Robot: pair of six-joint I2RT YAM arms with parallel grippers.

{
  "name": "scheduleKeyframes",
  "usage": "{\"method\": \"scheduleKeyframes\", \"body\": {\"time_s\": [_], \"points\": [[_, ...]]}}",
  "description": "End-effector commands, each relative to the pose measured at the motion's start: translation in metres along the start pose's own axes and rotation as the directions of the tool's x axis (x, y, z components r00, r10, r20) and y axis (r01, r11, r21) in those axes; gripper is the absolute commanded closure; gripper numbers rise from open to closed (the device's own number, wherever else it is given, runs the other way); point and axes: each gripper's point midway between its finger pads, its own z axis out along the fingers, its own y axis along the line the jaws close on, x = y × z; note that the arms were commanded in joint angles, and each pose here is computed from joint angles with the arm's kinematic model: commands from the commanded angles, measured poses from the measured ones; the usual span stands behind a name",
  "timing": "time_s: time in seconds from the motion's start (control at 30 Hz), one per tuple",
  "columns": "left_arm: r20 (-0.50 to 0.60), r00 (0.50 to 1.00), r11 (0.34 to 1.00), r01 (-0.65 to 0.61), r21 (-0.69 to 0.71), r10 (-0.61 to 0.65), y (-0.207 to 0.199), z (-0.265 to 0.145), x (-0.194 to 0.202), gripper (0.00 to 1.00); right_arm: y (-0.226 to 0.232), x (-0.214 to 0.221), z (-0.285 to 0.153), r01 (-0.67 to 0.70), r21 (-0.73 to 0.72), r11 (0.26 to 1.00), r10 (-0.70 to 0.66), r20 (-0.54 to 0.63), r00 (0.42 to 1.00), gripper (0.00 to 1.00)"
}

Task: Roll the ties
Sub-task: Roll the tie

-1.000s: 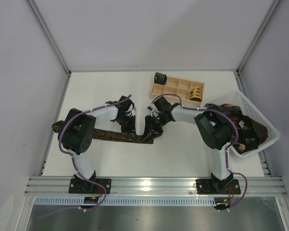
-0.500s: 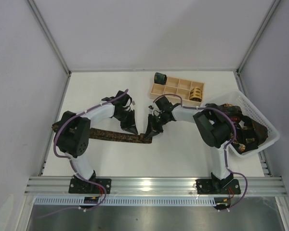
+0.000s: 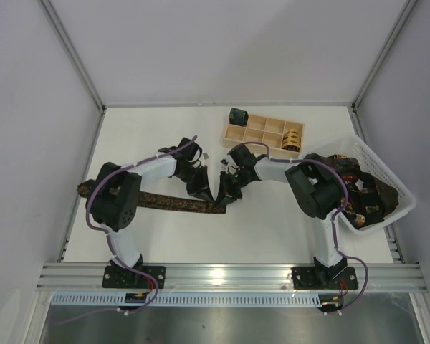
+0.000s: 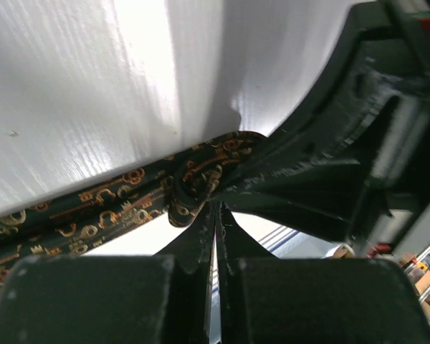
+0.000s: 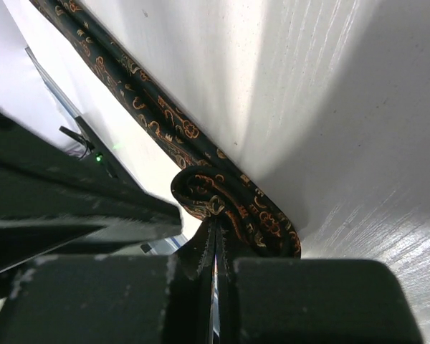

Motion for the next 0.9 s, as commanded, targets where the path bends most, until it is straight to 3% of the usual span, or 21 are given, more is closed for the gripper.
{"method": "scheduleKeyframes", "body": {"time_s": [0.0, 0.33, 0.53, 0.67, 0.87], "points": [[-0.006, 1.000, 1.000, -0.004, 0.022, 0.004, 0.000, 0.008, -0.001, 0.96, 0.018, -0.007, -0.009, 0.031, -0.010, 0.999, -0.031, 0.030, 0.999, 0.99], [-0.029, 1.000, 0.998, -0.006, -0.057, 0.004, 0.027, 0.017, 0.003, 0.96, 0.026, 0.002, -0.046, 0.087, 0.037, 0.995, -0.090, 0.071, 0.993, 0.95], [-0.024, 1.000, 0.996, -0.019, -0.084, 0.017, 0.033, 0.012, 0.005, 0.96, 0.002, 0.016, -0.049, 0.034, 0.036, 0.999, -0.036, 0.063, 0.997, 0.75], [-0.025, 1.000, 0.995, -0.019, -0.094, 0.017, 0.037, 0.012, 0.007, 0.96, -0.002, 0.018, -0.043, 0.021, 0.022, 1.000, -0.023, 0.059, 0.998, 0.51], [-0.028, 1.000, 0.995, -0.017, -0.101, 0.015, 0.041, 0.013, 0.009, 0.96, -0.003, 0.009, -0.026, -0.003, -0.018, 1.000, 0.003, 0.040, 0.999, 0.49]]}}
